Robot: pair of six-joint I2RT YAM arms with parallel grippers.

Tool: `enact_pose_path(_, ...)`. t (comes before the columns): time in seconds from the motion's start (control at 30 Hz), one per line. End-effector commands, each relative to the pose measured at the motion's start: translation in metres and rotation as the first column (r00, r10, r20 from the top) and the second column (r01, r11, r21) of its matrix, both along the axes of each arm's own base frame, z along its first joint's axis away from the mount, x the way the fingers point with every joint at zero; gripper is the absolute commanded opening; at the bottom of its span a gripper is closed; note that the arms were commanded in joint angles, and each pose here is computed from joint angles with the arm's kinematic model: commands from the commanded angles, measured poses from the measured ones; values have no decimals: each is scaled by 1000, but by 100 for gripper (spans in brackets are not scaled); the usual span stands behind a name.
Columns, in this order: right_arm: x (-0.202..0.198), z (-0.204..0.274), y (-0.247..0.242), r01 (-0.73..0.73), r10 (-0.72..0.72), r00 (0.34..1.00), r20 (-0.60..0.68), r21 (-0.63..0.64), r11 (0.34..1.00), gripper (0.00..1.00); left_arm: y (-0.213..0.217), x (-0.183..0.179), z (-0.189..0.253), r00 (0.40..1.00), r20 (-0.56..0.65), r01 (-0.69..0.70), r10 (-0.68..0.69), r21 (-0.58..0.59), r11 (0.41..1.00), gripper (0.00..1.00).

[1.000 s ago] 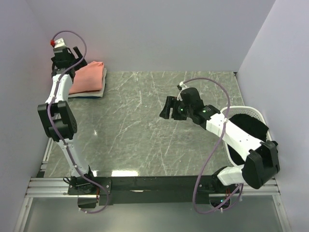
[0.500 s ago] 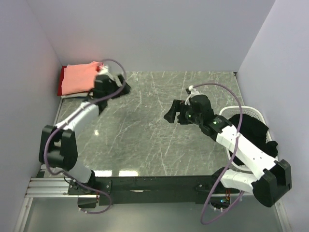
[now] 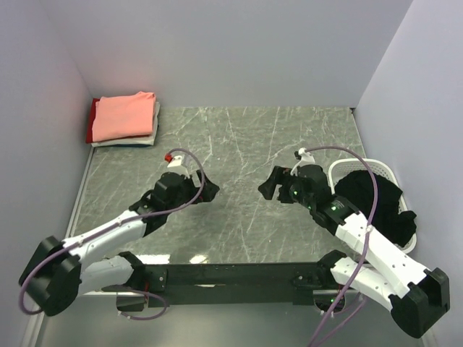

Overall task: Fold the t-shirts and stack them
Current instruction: Reset both grippers

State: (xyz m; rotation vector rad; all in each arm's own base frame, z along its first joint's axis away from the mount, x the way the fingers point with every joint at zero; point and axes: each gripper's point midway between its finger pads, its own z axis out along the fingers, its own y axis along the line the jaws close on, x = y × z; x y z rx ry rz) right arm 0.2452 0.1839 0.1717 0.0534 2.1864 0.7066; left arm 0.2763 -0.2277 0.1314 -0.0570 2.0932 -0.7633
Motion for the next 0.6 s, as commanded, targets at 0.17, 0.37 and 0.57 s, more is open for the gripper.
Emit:
enact_pose_path(0.17,8,-5,-15,103,-102,994,36,-7,995,89,9,-14,46,994,101,-24,38,-131,991,99)
enact_pose_path(0.37,15,-7,-18,132,-131,991,29,-36,991,88,7,-21,52,993,117,12,6,-152,988,99)
enact_pose_path(0.57,18,-8,-22,159,-158,987,24,-51,986,88,4,-24,63,990,140,31,-1,-211,977,100)
